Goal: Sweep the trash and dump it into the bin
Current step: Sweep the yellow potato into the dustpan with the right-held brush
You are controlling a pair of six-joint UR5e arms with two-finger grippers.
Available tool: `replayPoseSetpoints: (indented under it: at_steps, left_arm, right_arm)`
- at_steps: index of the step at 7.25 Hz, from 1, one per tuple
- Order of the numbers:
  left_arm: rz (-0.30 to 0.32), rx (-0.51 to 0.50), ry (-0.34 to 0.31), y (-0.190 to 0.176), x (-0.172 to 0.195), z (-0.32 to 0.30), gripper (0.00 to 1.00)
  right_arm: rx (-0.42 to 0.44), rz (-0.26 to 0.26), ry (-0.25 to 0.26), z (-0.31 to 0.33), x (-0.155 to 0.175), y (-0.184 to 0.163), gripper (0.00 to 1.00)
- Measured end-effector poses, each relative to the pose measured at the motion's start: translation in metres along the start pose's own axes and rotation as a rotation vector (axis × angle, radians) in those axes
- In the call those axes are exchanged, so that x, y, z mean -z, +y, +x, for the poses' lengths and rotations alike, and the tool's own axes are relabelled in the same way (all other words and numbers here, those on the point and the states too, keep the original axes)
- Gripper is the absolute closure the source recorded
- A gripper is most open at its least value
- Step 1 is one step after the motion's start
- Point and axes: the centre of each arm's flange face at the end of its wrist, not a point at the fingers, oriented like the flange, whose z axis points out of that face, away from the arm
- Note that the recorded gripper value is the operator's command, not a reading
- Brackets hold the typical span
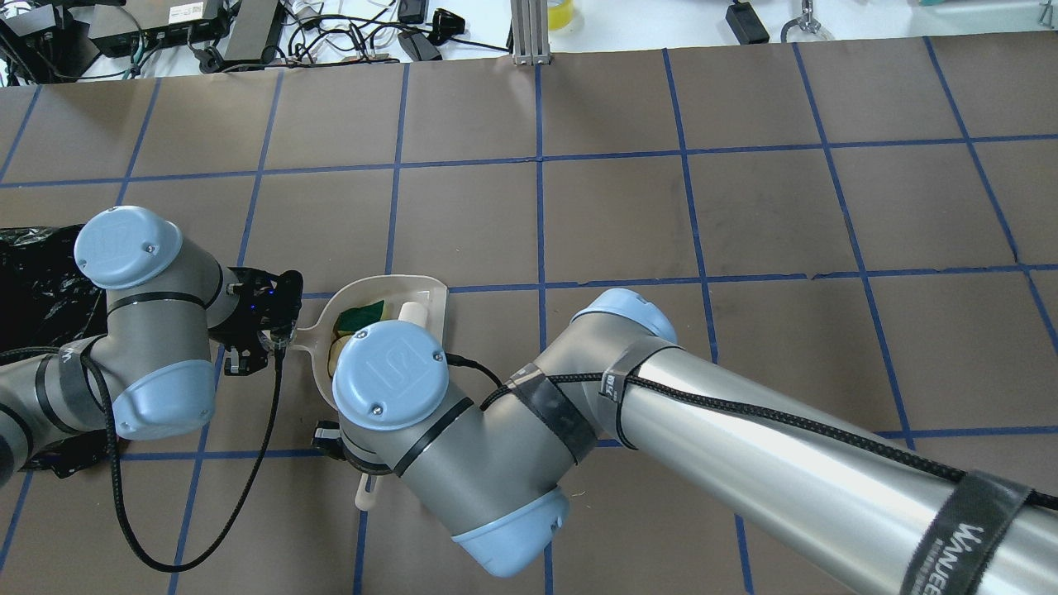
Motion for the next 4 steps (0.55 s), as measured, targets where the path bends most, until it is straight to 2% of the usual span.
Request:
replayPoseSetpoints:
  at_steps: [2, 4]
  left_arm:
    - [0.0, 0.0, 0.002, 0.0, -0.001, 0.0, 1.0]
    - [0.001, 0.0, 0.002, 0.0, -0.001, 0.0, 1.0]
  right_arm:
    - [0.059, 0.013, 0.043, 0.006, 0.008, -0.005, 1.0]
    - [0.113, 0.036, 0.141, 0.036, 0.03, -0.041, 1.0]
